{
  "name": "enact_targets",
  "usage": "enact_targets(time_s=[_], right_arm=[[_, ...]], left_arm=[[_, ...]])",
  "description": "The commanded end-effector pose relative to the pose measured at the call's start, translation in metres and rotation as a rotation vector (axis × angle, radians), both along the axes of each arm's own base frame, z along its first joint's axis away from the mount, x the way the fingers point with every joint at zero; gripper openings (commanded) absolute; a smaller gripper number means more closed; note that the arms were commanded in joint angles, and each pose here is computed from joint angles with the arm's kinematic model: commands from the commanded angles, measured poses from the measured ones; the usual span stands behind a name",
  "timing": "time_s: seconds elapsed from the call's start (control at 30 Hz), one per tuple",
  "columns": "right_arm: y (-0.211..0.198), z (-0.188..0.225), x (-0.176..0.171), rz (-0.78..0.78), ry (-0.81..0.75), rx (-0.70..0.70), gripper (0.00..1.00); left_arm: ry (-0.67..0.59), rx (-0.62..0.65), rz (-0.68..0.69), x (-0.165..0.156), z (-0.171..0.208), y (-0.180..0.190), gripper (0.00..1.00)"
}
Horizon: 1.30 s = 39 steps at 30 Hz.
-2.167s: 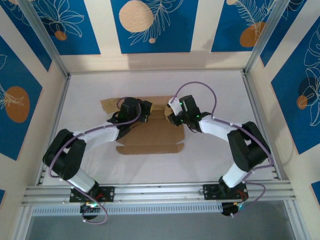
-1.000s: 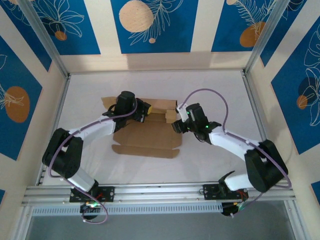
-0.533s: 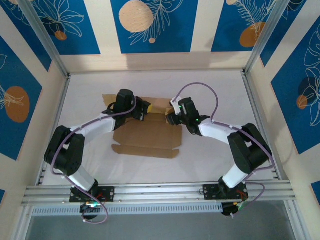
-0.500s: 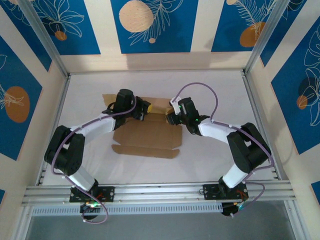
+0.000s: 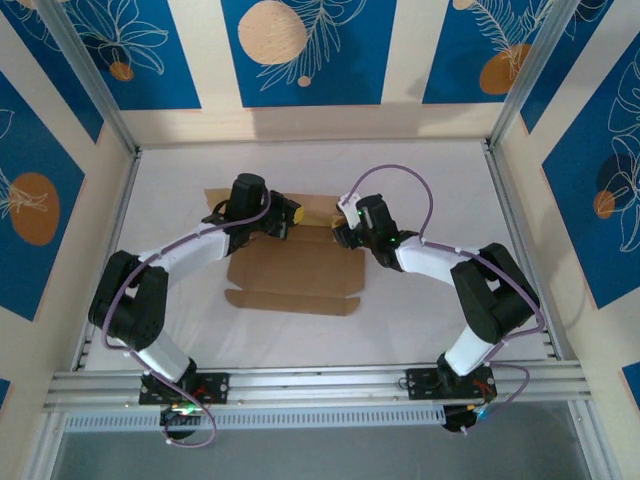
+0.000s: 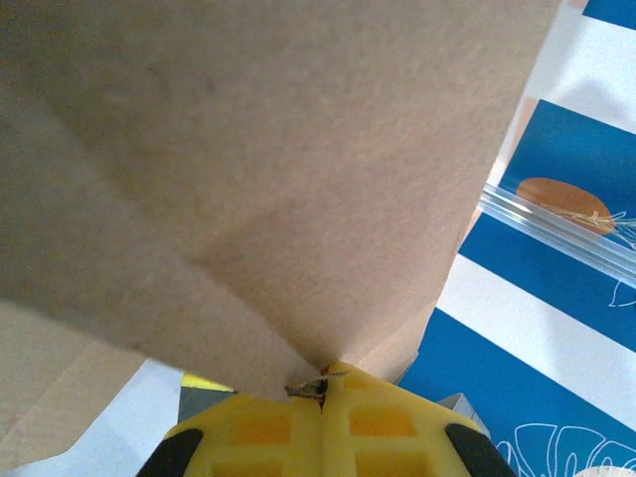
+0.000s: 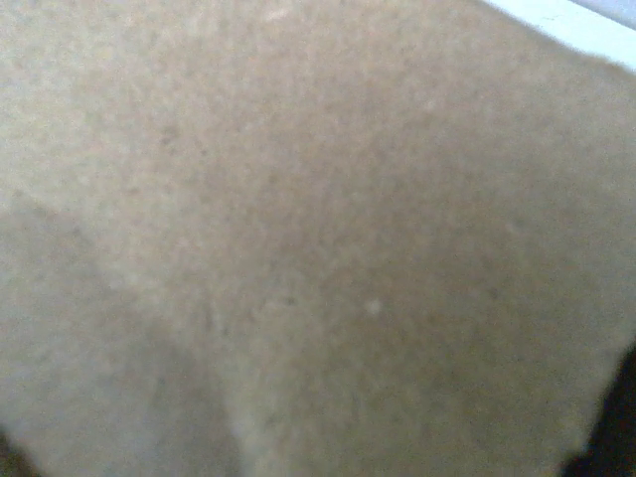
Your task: Fold the paper box
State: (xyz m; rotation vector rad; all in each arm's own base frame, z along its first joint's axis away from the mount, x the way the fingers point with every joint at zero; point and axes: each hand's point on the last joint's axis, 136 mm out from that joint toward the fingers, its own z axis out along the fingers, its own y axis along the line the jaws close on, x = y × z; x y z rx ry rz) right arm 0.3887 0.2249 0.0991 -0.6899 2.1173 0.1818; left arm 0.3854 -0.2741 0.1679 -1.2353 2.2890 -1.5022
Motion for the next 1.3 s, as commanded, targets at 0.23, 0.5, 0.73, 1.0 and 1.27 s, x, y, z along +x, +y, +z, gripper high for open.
enact_targets(time_s=[0.23, 0.5, 0.73, 1.0, 1.27], right_arm=[[0.028, 0.023, -0.024, 0.198, -0.104, 0.088, 0.67], [0.026, 0.027, -0.036, 0.224, -0.117, 0.115, 0.69], [0.023, 0.028, -0.041, 0.232, -0.088, 0.163, 0.59], [0.030, 0.025, -0.018, 0.151, -0.088, 0.108, 0.58], [0.036, 0.013, -0.001, 0.065, -0.132, -0.023, 0.57]], left_arm=[[0.151, -0.031, -0.020, -0.018, -0.014, -0.001, 0.00], [0.143, -0.024, -0.009, -0.016, -0.009, 0.005, 0.00], [0.141, -0.022, -0.002, -0.018, -0.008, 0.009, 0.00], [0.137, -0.033, -0.003, -0.024, -0.001, 0.010, 0.00], [0.141, -0.050, -0.003, -0.027, 0.004, 0.008, 0.00]])
